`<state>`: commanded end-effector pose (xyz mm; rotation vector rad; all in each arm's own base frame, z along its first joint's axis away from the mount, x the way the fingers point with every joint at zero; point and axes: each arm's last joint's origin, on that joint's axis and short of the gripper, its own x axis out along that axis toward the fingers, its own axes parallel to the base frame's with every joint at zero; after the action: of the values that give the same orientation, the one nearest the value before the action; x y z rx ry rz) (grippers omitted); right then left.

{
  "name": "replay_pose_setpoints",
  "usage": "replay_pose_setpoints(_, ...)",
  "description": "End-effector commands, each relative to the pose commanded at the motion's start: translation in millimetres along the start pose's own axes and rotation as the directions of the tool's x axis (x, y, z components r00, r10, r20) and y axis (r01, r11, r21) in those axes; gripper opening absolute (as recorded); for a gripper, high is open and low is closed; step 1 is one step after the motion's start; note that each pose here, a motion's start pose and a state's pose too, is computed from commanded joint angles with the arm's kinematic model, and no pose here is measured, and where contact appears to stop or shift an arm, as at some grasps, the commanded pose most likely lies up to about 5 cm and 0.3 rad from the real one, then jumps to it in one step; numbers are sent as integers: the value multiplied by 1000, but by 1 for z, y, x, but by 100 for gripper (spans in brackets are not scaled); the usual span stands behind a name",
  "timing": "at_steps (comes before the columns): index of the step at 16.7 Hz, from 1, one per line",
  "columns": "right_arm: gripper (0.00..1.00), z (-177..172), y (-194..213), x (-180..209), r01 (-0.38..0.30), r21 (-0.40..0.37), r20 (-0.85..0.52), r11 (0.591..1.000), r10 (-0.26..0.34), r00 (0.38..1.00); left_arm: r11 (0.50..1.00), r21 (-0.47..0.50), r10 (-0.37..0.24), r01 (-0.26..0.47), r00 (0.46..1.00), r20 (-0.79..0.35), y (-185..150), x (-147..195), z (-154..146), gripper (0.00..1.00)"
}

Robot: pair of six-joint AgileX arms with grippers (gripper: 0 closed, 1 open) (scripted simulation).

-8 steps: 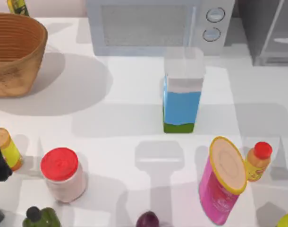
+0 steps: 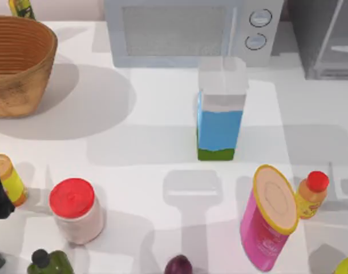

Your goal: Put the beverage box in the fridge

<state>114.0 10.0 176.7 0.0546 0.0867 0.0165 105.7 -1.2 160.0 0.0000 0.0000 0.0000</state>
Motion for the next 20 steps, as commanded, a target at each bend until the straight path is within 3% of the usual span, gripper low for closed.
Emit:
replay_pose_setpoints(6,100,59,35,29,3,113,-16,994,-1,1000,1000,0,0,0,1000,0,0,0,0,100)
replay_pose_setpoints(12,100,100,115,85,-25,209,-17,977,30,999,1000,0,0,0,1000,0,0,0,0,100)
replay_pose_setpoints(16,100,77,182,119,-35,200,-81,979,53,995,1000,0,0,0,1000,0,0,0,0,100)
replay_pose_setpoints(20,100,21,233,141,-21,120,-177,993,43,983,1000,0,0,0,1000,0,0,0,0,100)
